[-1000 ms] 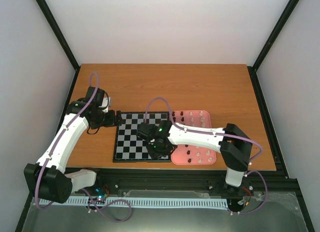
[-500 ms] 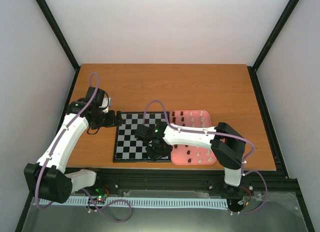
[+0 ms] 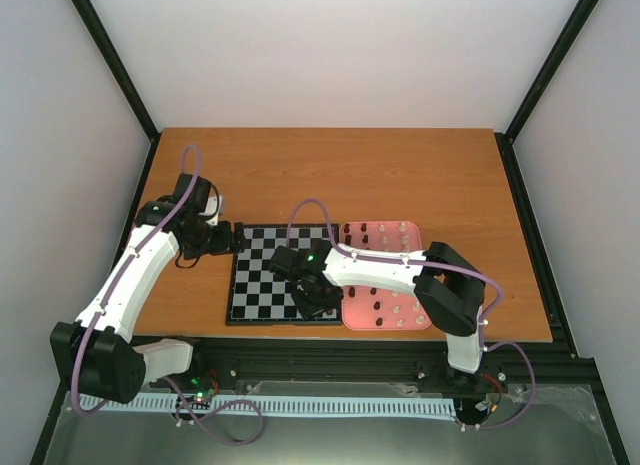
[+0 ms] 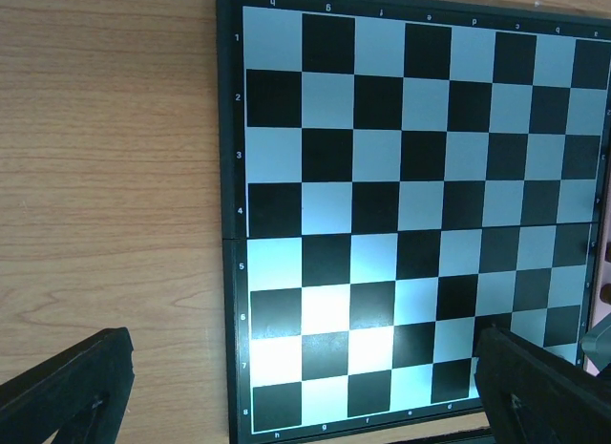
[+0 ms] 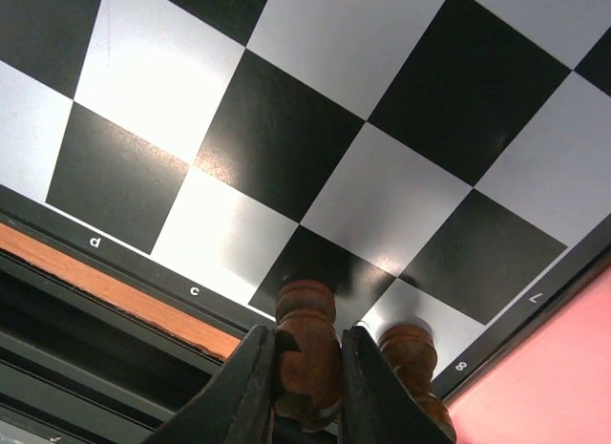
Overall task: Set up the chess pieces on the board
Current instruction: Place the chess piece on the chessboard.
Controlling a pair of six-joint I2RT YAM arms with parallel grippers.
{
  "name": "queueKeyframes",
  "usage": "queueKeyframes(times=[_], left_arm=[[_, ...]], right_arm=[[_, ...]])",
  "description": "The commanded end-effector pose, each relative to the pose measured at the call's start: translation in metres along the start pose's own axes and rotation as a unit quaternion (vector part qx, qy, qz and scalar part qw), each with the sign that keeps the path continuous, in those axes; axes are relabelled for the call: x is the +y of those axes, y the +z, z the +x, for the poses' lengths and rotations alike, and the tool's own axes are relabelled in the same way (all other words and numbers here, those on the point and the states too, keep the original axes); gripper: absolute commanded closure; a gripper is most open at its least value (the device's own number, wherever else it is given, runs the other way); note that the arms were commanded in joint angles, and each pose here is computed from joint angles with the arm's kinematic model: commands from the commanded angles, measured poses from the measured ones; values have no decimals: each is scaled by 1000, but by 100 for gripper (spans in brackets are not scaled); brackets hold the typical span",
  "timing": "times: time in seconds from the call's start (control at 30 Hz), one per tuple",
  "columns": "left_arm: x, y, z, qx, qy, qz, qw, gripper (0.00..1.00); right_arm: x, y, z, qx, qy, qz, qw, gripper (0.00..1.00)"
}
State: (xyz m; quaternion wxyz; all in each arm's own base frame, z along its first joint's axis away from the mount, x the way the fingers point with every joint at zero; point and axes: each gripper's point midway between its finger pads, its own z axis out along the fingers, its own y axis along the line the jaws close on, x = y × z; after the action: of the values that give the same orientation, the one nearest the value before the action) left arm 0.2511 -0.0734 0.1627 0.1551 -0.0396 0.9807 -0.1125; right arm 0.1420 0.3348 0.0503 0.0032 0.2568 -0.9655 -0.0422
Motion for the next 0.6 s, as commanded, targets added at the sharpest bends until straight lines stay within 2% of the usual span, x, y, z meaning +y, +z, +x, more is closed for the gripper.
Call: queueKeyframes(times=[0.0,0.13,0.37,0.57], left_arm=[[-5,-1,-3,-2,1,9,1000,0],[-5,0,-3,-1,2,10,1000,0],[-6,1,-2,2,2,12,1000,0],[-6,1,-2,1,3,13,1000,0]], right_arm=[[3,-2,-6,-2,-9,-2,1000,94],[2,-2,-2,5,-8,-2,1000,92],[0,-8,0,-4,-3,-4,1000,74],[1,-32,-4,-28,1,-13,1000,67]])
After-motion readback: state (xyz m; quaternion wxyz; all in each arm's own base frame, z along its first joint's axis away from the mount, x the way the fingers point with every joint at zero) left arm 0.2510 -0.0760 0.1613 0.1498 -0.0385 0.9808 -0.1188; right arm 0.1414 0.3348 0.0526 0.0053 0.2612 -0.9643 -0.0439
